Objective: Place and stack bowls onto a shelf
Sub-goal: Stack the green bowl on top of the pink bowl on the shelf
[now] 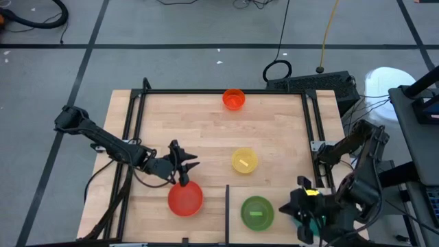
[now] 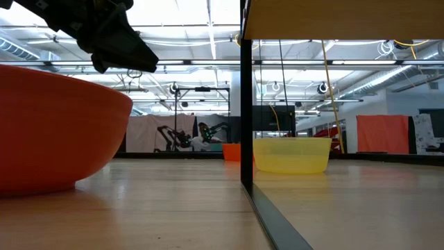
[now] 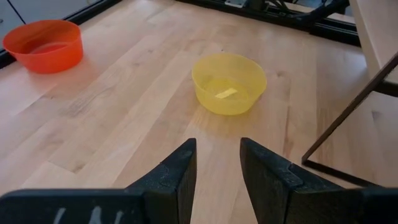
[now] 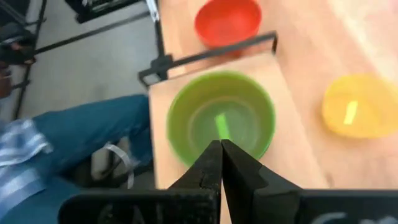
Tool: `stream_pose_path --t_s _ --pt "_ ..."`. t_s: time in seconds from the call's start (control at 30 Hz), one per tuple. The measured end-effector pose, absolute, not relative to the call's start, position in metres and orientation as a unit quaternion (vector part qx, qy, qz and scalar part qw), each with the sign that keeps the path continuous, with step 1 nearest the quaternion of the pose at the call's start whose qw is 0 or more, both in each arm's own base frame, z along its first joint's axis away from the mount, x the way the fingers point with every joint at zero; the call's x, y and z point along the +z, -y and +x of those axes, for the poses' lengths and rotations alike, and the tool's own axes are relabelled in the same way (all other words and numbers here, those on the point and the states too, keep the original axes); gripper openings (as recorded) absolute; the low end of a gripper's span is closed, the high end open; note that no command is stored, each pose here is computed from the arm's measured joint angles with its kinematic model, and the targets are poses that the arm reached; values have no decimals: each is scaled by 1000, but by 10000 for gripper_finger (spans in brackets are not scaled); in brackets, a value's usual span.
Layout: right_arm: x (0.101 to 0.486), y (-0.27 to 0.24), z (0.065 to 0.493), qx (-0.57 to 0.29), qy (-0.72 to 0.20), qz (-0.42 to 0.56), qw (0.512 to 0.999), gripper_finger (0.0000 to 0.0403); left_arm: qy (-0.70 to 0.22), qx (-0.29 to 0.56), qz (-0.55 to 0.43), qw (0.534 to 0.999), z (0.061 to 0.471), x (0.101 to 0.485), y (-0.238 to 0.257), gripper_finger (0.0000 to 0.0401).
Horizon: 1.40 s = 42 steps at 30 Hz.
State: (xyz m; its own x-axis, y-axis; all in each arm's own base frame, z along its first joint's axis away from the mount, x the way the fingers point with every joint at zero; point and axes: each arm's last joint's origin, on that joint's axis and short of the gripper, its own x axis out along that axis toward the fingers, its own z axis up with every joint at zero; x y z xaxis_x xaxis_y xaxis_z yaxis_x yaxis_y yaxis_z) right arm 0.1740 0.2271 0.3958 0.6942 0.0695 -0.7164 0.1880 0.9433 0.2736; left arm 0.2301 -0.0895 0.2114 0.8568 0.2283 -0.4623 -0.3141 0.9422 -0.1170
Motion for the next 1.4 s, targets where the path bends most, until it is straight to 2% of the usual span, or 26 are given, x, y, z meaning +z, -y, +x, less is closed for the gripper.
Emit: stream_pose_path --t_s 0.23,0.47,0.77,1.03,1.4 --pt "354 -237 183 -58 -346 109 930 2 -229 132 -84 961 229 211 93 127" --pt "331 -241 179 -56 -249 90 963 2 -229 131 -81 961 229 212 93 127" --pt "302 -236 170 -34 -167 70 983 2 -229 126 -83 962 228 212 96 127" --pt "290 -232 168 -17 -135 34 990 2 -228 118 -90 962 225 212 101 127" --pt "305 -235 169 3 -96 -4 995 2 -221 127 -96 962 224 212 103 127"
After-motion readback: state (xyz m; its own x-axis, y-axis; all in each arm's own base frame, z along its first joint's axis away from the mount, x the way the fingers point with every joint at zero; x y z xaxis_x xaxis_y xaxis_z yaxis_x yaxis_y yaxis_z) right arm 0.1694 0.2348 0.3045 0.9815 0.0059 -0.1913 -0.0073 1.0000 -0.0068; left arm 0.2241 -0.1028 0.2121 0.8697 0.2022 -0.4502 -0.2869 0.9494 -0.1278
